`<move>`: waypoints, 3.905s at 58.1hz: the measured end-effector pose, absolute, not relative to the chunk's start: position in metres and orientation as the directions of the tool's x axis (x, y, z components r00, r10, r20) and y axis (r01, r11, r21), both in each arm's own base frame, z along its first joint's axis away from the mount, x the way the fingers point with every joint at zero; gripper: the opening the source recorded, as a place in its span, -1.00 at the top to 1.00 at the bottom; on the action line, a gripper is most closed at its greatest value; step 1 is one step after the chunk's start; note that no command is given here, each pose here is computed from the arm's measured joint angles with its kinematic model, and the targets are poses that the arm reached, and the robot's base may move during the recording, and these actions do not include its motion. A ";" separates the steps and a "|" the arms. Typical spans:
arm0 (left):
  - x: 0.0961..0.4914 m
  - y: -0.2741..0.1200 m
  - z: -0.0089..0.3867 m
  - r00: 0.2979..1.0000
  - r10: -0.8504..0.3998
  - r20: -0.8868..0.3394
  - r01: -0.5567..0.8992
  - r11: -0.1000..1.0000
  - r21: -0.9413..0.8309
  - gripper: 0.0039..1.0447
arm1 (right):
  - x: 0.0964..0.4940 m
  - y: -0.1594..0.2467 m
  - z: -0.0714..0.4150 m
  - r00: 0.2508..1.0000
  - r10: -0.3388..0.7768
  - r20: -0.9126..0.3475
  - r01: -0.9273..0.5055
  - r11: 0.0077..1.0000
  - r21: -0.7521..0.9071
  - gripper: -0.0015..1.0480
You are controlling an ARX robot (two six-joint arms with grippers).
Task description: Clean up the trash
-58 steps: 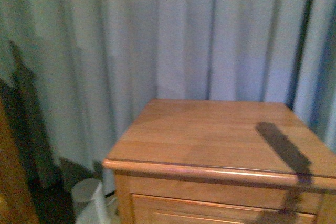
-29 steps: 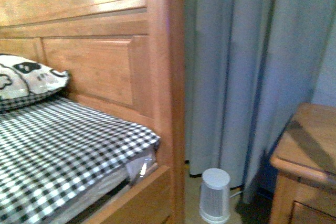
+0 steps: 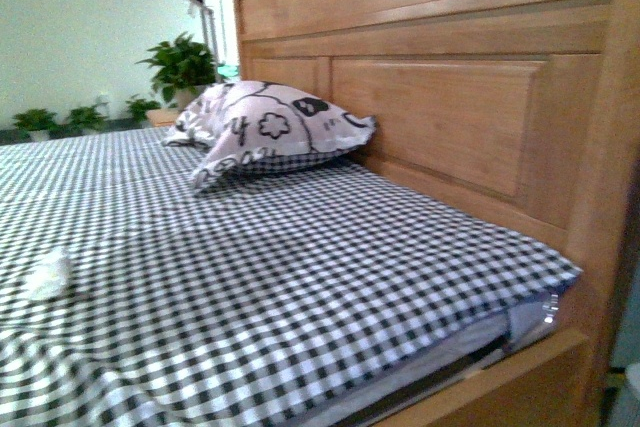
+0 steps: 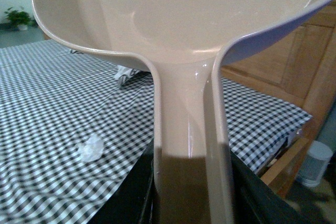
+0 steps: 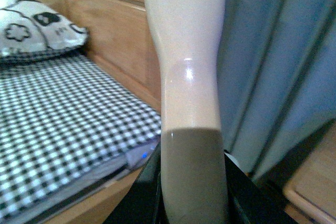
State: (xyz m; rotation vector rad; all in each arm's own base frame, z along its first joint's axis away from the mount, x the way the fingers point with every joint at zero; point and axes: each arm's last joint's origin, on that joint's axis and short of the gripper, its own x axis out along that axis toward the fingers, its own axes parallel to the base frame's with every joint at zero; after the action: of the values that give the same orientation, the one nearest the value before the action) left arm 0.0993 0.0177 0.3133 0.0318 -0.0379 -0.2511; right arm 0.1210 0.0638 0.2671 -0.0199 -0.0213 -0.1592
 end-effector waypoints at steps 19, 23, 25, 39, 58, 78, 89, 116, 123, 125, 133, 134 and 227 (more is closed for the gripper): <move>0.099 0.018 0.313 0.969 -0.246 0.033 0.245 0.969 0.036 0.49 | 0.121 0.064 0.267 0.987 -0.157 0.023 0.157 0.987 -0.019 0.63; 0.099 0.018 0.313 0.971 -0.235 0.036 0.233 0.972 0.037 0.49 | 0.122 0.065 0.267 0.990 -0.143 0.019 0.143 0.989 -0.023 0.63; 0.099 0.018 0.313 0.973 -0.228 0.036 0.227 0.973 0.034 0.49 | 0.122 0.065 0.267 0.990 -0.142 0.019 0.142 0.990 -0.023 0.63; 0.099 0.017 0.313 0.967 -0.253 0.036 0.252 0.967 0.035 0.49 | 0.121 0.064 0.267 0.987 -0.160 0.021 0.161 0.987 -0.020 0.63; 0.144 0.043 0.316 0.977 -0.067 -0.205 0.093 0.989 0.119 0.49 | 0.121 0.064 0.267 0.987 -0.159 0.022 0.159 0.987 -0.019 0.63; 0.251 0.086 0.295 0.926 -0.103 -0.364 0.254 0.882 0.398 0.49 | 0.121 0.064 0.267 0.987 -0.158 0.022 0.158 0.987 -0.019 0.63; 0.282 0.076 0.273 0.873 -0.217 -0.438 0.416 0.799 0.433 0.49 | 0.121 0.064 0.267 0.987 -0.159 0.022 0.159 0.987 -0.019 0.63; 0.328 0.062 0.238 0.736 -0.360 -0.574 0.622 0.694 0.363 0.49 | 0.121 0.064 0.267 0.987 -0.159 0.022 0.159 0.987 -0.019 0.63; 0.334 0.066 0.231 0.707 -0.360 -0.609 0.647 0.676 0.352 0.49 | 0.121 0.064 0.267 0.987 -0.159 0.022 0.159 0.987 -0.019 0.63; 0.334 0.068 0.229 0.702 -0.359 -0.615 0.652 0.672 0.351 0.49 | 0.121 0.064 0.267 0.987 -0.159 0.022 0.159 0.987 -0.019 0.63; 0.336 0.075 0.218 0.666 -0.350 -0.659 0.672 0.666 0.324 0.49 | 0.121 0.064 0.267 0.987 -0.159 0.022 0.159 0.987 -0.019 0.63; 0.336 0.076 0.216 0.661 -0.348 -0.665 0.675 0.664 0.322 0.49 | 0.121 0.064 0.267 0.987 -0.159 0.022 0.159 0.987 -0.019 0.63; 0.350 0.080 0.192 0.595 -0.346 -0.725 0.714 0.642 0.279 0.49 | 0.156 0.066 0.270 0.964 0.088 -0.251 -0.099 0.995 -0.032 0.63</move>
State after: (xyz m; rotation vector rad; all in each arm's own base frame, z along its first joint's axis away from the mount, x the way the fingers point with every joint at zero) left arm 0.3497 0.0802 0.1917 0.5998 0.6820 -0.6601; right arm 0.1560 0.0655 0.2698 -0.0445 0.2522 0.0945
